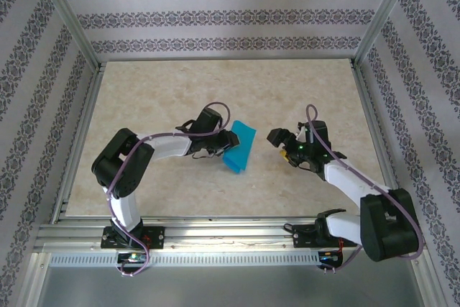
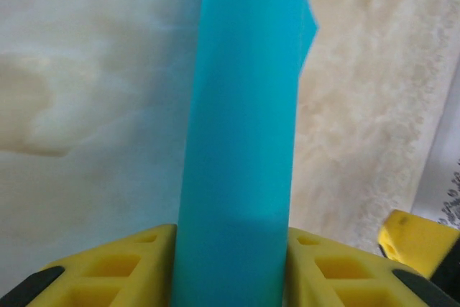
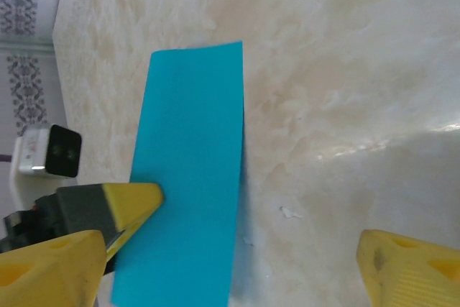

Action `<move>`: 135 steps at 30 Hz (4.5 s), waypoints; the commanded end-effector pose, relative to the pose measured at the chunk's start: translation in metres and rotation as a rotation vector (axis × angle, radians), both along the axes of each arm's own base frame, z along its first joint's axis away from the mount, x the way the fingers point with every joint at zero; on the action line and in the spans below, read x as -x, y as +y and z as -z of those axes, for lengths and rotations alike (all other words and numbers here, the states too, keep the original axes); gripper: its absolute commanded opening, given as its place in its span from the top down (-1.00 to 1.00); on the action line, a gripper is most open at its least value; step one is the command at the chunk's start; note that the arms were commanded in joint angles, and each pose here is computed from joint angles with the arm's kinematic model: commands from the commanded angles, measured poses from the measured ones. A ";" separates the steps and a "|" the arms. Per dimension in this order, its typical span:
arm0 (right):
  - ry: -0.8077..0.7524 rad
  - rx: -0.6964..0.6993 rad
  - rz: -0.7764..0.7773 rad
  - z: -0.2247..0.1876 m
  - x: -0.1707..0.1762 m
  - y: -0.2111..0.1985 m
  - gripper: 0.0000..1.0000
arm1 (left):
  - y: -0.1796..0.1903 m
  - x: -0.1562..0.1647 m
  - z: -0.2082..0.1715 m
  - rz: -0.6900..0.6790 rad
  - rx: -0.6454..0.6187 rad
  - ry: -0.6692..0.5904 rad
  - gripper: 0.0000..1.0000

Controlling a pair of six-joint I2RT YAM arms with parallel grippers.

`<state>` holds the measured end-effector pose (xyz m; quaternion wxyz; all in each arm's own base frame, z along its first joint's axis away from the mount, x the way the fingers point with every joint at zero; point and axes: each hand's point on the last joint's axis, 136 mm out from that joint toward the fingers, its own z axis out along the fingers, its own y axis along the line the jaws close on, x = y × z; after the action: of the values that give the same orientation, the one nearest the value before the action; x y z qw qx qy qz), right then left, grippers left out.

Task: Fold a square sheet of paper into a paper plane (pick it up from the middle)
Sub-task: First fold the square sheet of paper in half at the center of the table, then hold the square sheet of paper at the center of the table.

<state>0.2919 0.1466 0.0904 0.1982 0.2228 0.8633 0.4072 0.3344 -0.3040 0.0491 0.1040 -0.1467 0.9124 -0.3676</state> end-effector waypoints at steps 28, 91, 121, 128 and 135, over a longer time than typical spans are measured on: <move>0.022 -0.051 -0.248 -0.002 -0.005 0.069 -0.24 | 0.024 0.010 0.004 -0.018 -0.188 -0.054 -0.04; 0.057 -0.054 -0.303 0.010 -0.006 0.099 -0.25 | 0.086 0.011 0.023 0.024 -0.394 0.010 -0.17; 0.099 -0.053 -0.380 0.027 -0.014 0.125 0.50 | 0.090 0.012 0.036 0.051 -0.425 0.048 -0.18; 0.114 -0.051 -0.414 0.031 -0.022 0.141 0.82 | 0.088 0.013 0.039 0.057 -0.413 0.050 -0.18; 0.117 -0.041 -0.413 0.036 -0.027 0.148 0.89 | 0.089 0.017 0.046 0.068 -0.425 0.070 -0.19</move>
<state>0.3167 0.2897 0.0564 0.0601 0.0727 0.8909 0.4443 0.3257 -0.2199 0.0249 0.1164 -0.1090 0.9710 -0.1782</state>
